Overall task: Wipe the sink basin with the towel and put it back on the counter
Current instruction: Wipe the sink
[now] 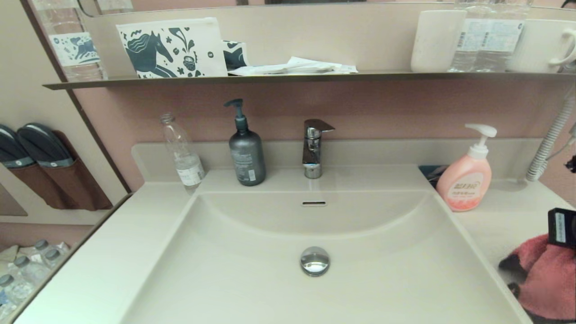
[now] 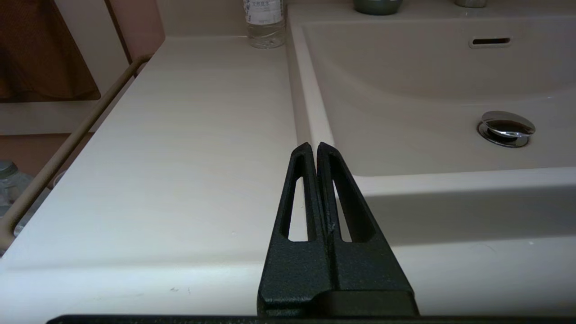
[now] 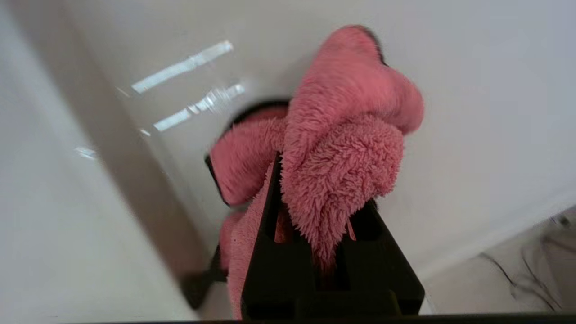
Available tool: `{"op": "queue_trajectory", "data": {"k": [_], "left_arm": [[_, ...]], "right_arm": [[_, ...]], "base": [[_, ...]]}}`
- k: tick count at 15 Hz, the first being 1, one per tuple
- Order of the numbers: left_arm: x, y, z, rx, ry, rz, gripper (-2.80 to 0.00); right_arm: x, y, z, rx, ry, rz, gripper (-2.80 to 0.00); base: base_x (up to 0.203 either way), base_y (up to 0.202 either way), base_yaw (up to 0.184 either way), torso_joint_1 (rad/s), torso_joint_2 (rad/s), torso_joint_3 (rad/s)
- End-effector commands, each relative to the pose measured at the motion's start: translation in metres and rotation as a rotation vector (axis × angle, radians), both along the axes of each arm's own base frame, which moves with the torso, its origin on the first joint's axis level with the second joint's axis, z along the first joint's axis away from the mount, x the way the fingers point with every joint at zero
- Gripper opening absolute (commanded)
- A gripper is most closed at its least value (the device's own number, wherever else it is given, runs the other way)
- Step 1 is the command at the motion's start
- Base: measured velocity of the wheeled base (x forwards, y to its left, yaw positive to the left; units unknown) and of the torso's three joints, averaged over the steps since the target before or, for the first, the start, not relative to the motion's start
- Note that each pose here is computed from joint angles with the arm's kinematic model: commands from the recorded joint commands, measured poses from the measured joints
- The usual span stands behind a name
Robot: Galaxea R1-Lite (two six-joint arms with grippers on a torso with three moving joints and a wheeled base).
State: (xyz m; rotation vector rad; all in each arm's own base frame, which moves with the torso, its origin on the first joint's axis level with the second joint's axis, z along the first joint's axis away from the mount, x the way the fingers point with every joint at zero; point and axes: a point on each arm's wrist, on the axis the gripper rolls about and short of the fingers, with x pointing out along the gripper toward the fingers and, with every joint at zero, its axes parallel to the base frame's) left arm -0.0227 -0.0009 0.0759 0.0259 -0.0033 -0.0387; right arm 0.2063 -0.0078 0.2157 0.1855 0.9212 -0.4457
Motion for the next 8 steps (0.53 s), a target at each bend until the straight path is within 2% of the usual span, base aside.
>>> {"op": "queue_trajectory", "data": {"k": [1,6,8], "left_arm": [[0.000,0.000,0.000,0.000,0.000,0.000,-2.80],[0.000,0.000,0.000,0.000,0.000,0.000,-2.80],[0.000,0.000,0.000,0.000,0.000,0.000,-2.80]], "right_arm": [[0.005,-0.001,-0.035,0.004,0.120,-0.005,-2.80],[0.026,-0.006,-0.078,0.013,0.246,-0.004,-2.80],[0.039,-0.010,-0.089,0.048,0.191,-0.001,-2.80]], "base": [[0.000,0.000,0.000,0.000,0.00,0.000],[0.000,0.000,0.000,0.000,0.00,0.000],[0.000,0.000,0.000,0.000,0.00,0.000]]}}
